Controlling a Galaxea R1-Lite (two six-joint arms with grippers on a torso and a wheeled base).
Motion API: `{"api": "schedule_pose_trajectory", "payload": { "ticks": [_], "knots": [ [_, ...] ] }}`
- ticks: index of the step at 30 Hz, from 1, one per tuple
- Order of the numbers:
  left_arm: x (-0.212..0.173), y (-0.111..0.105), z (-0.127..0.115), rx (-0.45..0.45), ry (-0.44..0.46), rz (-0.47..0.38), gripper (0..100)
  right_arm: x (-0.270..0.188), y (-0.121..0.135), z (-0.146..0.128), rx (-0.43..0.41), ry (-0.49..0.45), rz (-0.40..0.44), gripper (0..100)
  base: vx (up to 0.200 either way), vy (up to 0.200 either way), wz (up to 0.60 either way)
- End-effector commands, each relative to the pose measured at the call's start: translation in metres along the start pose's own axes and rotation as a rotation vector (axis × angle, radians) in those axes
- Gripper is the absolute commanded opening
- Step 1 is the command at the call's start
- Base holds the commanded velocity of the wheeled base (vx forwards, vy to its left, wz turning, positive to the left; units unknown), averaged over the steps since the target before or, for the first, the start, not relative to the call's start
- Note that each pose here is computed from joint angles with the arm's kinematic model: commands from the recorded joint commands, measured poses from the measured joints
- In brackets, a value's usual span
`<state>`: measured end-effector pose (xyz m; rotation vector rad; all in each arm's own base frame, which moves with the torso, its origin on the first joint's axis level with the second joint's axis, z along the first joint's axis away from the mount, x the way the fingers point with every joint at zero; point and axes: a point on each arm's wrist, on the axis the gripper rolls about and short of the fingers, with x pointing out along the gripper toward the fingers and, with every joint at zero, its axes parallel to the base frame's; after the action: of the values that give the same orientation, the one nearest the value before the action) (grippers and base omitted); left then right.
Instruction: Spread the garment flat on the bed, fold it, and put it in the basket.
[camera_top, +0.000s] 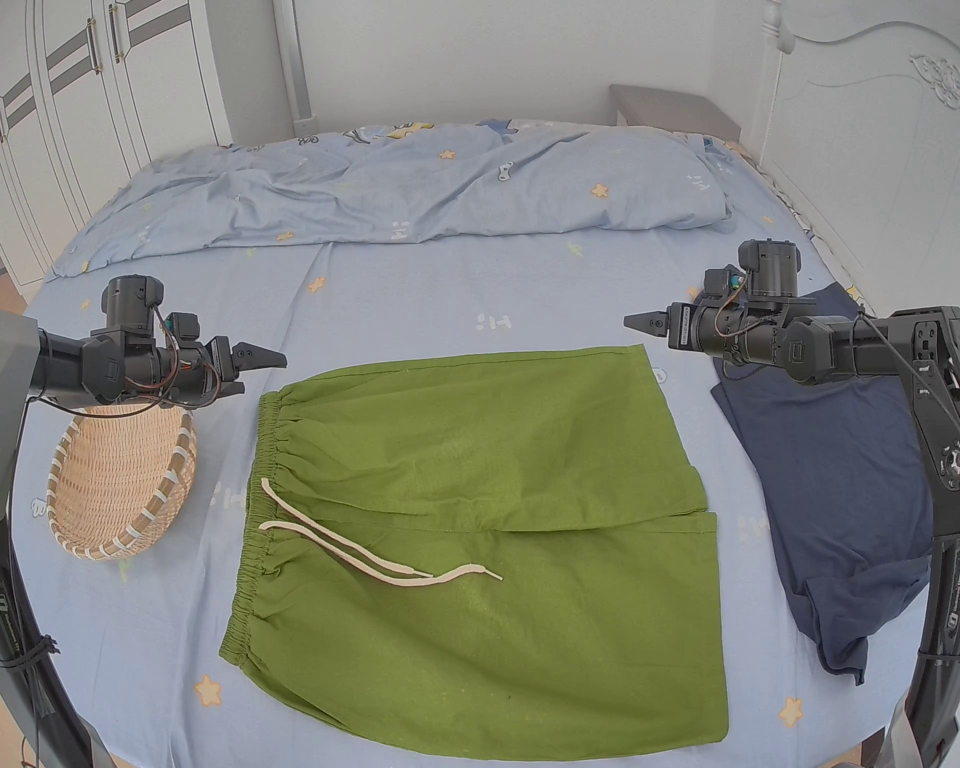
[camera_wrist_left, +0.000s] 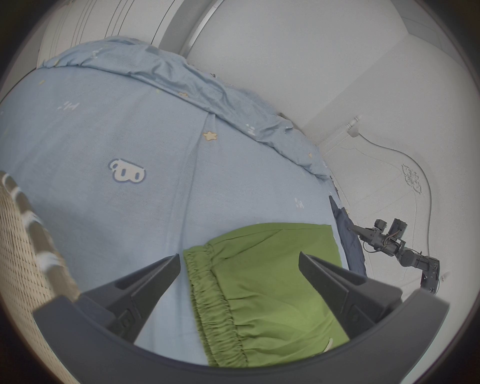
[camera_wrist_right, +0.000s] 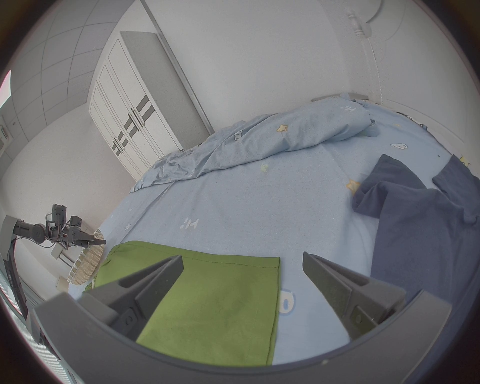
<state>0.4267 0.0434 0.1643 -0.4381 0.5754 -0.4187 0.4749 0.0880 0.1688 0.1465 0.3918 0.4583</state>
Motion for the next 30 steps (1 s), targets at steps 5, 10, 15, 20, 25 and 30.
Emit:
{"api": "schedule_pose_trajectory", "payload": {
  "ticks": [5, 10, 15, 20, 25, 30],
  "knots": [
    [-0.043, -0.059, 0.005, 0.001, -0.044, -0.064, 100, -0.053, 0.011, 0.026, 0.074, -0.047, 0.001, 100, 0.000, 0.000, 0.00],
    [-0.081, -0.085, -0.017, -0.158, -0.026, -0.088, 100, -0.105, 0.030, 0.010, 0.157, 0.019, 0.013, 100, 0.000, 0.000, 0.00],
    [-0.103, -0.078, -0.073, -0.267, 0.098, -0.069, 100, -0.156, 0.045, -0.039, 0.272, 0.161, 0.065, 100, 0.000, 0.000, 0.00],
    [-0.129, -0.063, -0.131, -0.390, 0.199, -0.076, 100, -0.195, 0.054, -0.082, 0.308, 0.233, 0.091, 100, 0.000, 0.000, 0.00],
    [-0.147, -0.053, -0.174, -0.482, 0.244, -0.104, 100, -0.217, 0.059, -0.118, 0.321, 0.271, 0.094, 100, 0.000, 0.000, 0.00],
    [-0.152, -0.045, -0.210, -0.489, 0.265, -0.096, 100, -0.232, 0.063, -0.145, 0.330, 0.302, 0.095, 100, 0.000, 0.000, 0.00]
  ]
}}
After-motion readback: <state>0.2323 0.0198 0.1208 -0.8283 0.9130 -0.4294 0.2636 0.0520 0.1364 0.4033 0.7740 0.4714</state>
